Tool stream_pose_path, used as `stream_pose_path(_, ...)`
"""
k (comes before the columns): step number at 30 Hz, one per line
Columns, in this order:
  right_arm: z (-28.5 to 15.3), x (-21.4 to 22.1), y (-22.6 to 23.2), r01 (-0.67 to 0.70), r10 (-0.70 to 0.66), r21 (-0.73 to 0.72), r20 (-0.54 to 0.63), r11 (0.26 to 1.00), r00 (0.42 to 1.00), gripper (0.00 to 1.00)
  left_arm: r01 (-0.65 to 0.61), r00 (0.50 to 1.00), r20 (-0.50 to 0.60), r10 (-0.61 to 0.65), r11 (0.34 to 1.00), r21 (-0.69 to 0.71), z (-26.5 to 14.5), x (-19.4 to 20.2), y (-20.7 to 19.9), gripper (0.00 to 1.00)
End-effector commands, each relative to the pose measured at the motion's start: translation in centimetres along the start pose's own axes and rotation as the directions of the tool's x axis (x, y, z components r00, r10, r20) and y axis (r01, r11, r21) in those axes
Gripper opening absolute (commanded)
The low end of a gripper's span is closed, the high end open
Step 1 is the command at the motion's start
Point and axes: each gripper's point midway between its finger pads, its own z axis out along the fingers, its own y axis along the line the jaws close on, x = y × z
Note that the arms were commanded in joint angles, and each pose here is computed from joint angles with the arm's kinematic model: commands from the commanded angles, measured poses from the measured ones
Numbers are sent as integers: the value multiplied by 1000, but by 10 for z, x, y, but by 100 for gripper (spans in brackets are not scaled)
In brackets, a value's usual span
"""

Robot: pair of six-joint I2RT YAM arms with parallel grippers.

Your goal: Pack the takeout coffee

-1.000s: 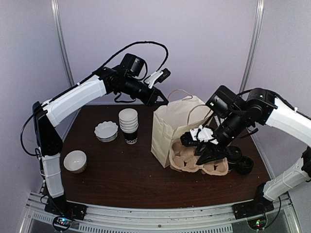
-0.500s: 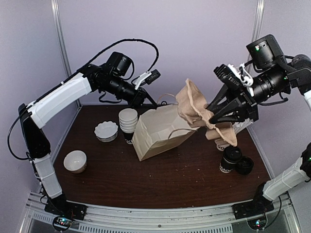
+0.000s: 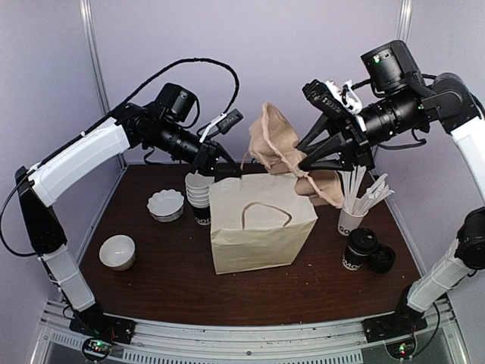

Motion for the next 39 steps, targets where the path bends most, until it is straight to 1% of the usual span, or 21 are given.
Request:
stream_pose_path(1,10,-7,-16,-9,9,27,25,1000,1000,31,-12,999,48,8,997,77,-6,-6,-17,0)
stream_pose_path(3,18,-4,-16,-28,28,0,23,1000,999,31,-3,999,47,-1,995,96,-2,-1,-17,0)
stream_pose_path(5,26,-2,-18,-50,51,-20,20,999,999,31,33,998,45,-38,993,117,3,3,-15,0)
stream_pose_path(11,52,11,-25,-90,89,-58,-13,994,996,31,65,997,39,-72,986,153,16,16,-9,0)
stream_pose_path(19,79,30,-31,-123,118,-91,-59,988,991,31,90,995,23,-93,989,121,27,21,7,0)
stream_pose_path(20,82,32,-32,-128,122,-94,-68,987,990,31,89,995,24,-92,990,107,28,20,9,5)
stream_pose_path(21,84,34,-32,-129,122,-95,-73,987,990,31,88,996,24,-91,992,90,28,20,12,13)
stream_pose_path(22,87,36,-33,-132,124,-98,-80,986,989,31,85,996,27,-87,994,74,27,20,15,19)
stream_pose_path(23,89,38,-34,-135,127,-99,-88,986,988,31,80,996,30,-82,995,60,27,19,16,23)
stream_pose_path(26,97,44,-37,-139,129,-101,-105,985,986,31,64,997,44,-65,998,27,24,16,19,29)
stream_pose_path(29,105,50,-38,-138,124,-108,-124,985,984,31,47,997,53,-47,999,-4,18,14,18,30)
stream_pose_path(31,108,53,-40,-133,118,-106,-134,985,984,31,41,998,53,-40,999,-14,17,15,19,28)
stream_pose_path(34,109,51,-43,-115,102,-100,-124,988,987,31,48,998,41,-47,999,-17,20,17,22,10)
stream_pose_path(36,108,47,-45,-106,94,-94,-117,990,989,31,58,998,31,-57,998,-10,24,19,25,2)
stream_pose_path(37,107,45,-45,-103,92,-92,-113,990,989,31,65,998,27,-64,998,-6,26,19,27,0)
stream_pose_path(39,103,39,-44,-98,88,-96,-105,991,991,31,73,997,26,-74,997,22,28,19,24,0)
